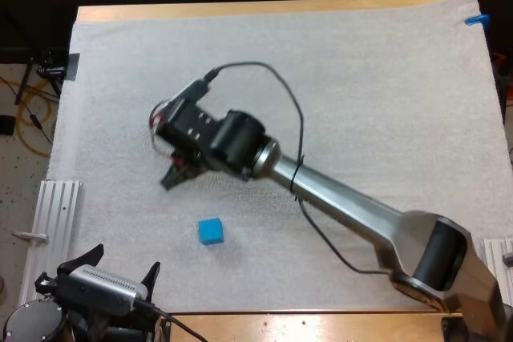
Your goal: Stack red cube on blue cube
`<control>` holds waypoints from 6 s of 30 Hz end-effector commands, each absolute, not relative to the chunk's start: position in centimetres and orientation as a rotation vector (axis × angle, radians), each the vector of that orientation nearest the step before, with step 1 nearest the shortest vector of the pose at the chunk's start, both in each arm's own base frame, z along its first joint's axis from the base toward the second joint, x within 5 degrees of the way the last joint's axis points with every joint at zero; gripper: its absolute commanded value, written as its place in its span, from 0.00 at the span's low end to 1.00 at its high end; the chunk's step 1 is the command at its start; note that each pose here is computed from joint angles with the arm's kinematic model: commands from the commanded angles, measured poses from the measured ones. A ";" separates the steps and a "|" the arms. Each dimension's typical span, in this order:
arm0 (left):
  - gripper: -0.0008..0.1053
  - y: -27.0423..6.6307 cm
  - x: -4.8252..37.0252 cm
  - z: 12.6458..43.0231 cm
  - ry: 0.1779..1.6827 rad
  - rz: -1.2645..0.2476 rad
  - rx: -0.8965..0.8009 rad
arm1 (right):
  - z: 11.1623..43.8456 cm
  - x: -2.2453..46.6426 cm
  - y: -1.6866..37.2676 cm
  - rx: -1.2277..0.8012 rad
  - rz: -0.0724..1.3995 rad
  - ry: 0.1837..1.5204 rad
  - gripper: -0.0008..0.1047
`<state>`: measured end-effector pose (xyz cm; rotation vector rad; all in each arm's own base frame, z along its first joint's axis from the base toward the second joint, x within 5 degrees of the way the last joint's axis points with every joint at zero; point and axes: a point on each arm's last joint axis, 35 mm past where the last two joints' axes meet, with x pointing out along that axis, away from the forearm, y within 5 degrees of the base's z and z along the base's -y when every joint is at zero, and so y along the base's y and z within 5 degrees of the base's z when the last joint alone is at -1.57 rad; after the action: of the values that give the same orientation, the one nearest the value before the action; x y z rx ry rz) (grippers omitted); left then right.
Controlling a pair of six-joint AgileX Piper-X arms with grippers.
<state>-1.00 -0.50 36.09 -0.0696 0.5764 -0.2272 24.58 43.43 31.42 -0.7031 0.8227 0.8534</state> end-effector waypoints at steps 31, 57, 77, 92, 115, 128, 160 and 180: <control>0.73 -0.3 -1.0 36.2 0.572 -0.196 -0.033 | 26.4 16.4 43.4 -0.678 0.915 0.931 0.07; 0.73 -0.3 -1.0 36.2 0.572 -0.196 -0.033 | 21.9 16.9 42.5 -0.634 0.960 0.986 0.18; 0.73 -0.3 -1.0 36.2 0.572 -0.196 -0.033 | 24.0 16.8 42.1 -0.626 0.953 0.927 0.52; 0.73 -0.5 -0.2 37.3 0.468 -0.210 -0.060 | 33.2 26.8 32.5 -0.433 0.816 0.764 0.52; 0.73 -1.1 7.3 39.6 0.381 -0.204 -0.056 | 42.3 20.4 1.1 -0.243 0.093 0.446 0.52; 0.73 -0.9 4.2 40.4 0.262 -0.233 -0.057 | 40.1 2.6 0.0 -0.231 0.012 0.137 0.52; 0.73 -0.6 2.6 29.7 0.407 -0.170 -0.089 | 29.1 3.4 0.4 -0.229 0.153 0.357 0.52; 0.73 -0.6 3.1 28.9 0.418 -0.174 -0.089 | 28.9 3.4 0.4 -0.221 0.150 0.379 0.52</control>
<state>2.86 -0.66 28.72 -0.0859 0.4229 -0.1822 3.21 0.35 28.76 -0.2165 0.3740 0.1449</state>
